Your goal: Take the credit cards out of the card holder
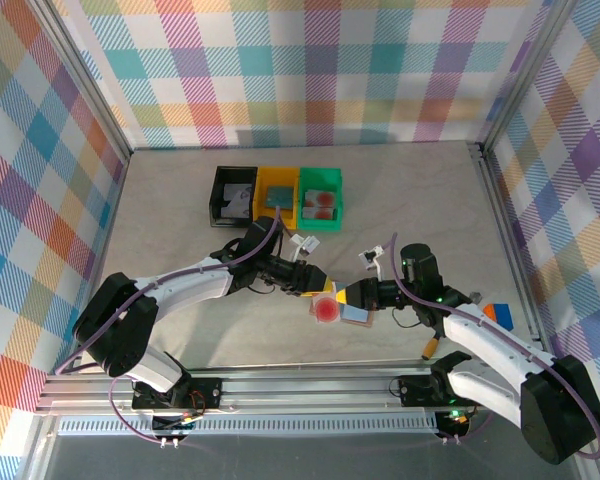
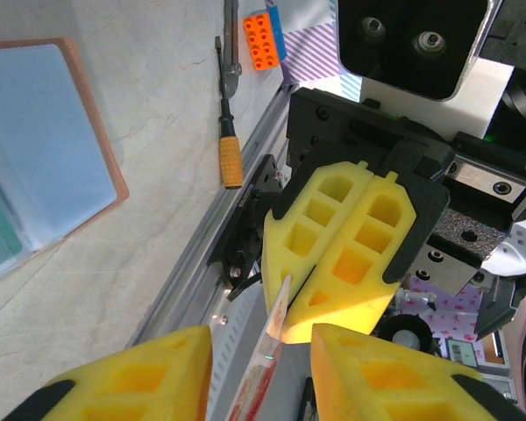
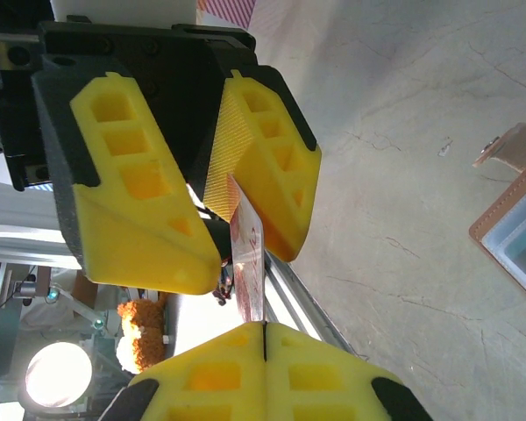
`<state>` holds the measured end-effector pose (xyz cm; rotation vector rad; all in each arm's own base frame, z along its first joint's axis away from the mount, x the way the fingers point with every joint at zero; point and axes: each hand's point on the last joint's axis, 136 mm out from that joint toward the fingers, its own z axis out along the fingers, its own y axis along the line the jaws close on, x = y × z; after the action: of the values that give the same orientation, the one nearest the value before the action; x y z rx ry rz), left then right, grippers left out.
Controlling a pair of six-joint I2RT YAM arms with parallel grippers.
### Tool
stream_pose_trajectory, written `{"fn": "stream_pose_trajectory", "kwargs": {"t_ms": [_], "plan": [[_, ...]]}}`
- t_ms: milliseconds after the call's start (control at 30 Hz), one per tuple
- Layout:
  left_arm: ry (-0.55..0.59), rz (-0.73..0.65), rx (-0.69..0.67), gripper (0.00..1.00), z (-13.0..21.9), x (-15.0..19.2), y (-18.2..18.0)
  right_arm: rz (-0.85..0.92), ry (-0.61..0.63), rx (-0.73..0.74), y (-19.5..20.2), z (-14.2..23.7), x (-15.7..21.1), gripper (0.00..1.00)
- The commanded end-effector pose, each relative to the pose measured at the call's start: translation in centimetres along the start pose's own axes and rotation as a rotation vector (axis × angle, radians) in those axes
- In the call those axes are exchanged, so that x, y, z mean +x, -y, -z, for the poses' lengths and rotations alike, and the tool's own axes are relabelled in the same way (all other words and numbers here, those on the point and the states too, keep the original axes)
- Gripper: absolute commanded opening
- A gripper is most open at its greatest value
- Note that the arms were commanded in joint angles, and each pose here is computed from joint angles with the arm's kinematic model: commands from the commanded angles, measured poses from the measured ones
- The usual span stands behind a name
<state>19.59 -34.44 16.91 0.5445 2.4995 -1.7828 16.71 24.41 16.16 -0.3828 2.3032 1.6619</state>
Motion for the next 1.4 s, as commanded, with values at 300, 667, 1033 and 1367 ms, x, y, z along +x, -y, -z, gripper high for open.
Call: {"fn": "stream_pose_trajectory", "kwargs": {"t_ms": [300,667,1033,1367], "plan": [[-0.012,-0.049,0.047,0.26,0.2,0.6,1.4,0.043,0.012,-0.025,-1.3,0.0,-0.9,0.0],[-0.005,-0.053,0.042,0.03,0.2,0.5,1.5,0.039,0.017,-0.016,-1.3,0.0,-1.1,0.0],[0.174,0.014,-0.121,0.0,1.1,-1.9,-1.2,0.061,0.09,0.085,-1.5,1.1,-2.5,0.37],[0.495,0.131,-0.188,0.0,2.6,-5.9,-2.5,0.066,0.175,0.121,-2.2,2.2,-3.7,0.67]]}}
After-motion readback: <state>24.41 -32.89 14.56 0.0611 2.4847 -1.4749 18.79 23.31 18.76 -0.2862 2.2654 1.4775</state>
